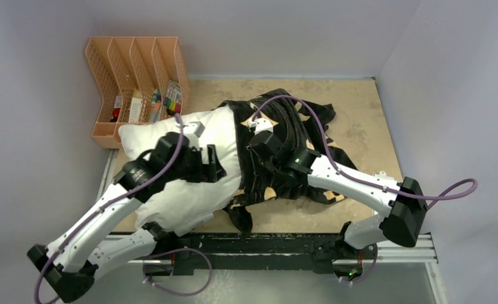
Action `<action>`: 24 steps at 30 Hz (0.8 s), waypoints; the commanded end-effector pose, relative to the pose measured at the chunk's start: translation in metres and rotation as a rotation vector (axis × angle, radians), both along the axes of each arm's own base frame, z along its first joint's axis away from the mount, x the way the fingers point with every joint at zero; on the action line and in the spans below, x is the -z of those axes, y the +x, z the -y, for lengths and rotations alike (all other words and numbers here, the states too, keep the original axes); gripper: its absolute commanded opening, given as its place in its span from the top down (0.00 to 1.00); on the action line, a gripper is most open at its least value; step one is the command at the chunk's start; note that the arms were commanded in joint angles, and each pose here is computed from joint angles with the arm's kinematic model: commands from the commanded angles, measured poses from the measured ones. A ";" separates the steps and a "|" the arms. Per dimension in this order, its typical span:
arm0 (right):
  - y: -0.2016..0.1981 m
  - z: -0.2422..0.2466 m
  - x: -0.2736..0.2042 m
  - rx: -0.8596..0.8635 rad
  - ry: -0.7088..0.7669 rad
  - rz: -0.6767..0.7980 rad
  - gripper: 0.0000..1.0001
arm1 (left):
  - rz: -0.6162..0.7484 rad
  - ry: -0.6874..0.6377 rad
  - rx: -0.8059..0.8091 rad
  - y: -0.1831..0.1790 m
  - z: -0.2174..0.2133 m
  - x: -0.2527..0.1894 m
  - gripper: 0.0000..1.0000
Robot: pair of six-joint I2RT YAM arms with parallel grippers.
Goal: Remove the pillowcase from the pillow
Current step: Remove the pillow from the pillowcase.
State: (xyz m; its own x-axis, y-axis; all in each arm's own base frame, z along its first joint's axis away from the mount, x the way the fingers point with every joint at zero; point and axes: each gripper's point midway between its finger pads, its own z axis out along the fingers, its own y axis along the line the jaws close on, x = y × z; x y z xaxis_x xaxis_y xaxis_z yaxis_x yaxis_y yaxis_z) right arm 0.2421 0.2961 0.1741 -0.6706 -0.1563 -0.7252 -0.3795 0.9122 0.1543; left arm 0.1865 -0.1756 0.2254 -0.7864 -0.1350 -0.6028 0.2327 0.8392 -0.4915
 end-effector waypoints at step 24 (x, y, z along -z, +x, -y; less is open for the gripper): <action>-0.111 0.008 -0.016 -0.121 0.591 -0.199 0.41 | 0.195 0.388 -0.269 0.037 0.026 0.037 1.00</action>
State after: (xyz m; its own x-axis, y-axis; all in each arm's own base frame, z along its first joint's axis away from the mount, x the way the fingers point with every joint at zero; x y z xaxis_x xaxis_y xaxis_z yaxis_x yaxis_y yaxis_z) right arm 0.1445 0.2666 0.1963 -0.7343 0.0627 -0.6759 -0.4690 0.6729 0.5720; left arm 0.2092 -0.2118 0.1807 -0.6851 -0.0438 -0.7271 0.0690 0.9898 -0.1246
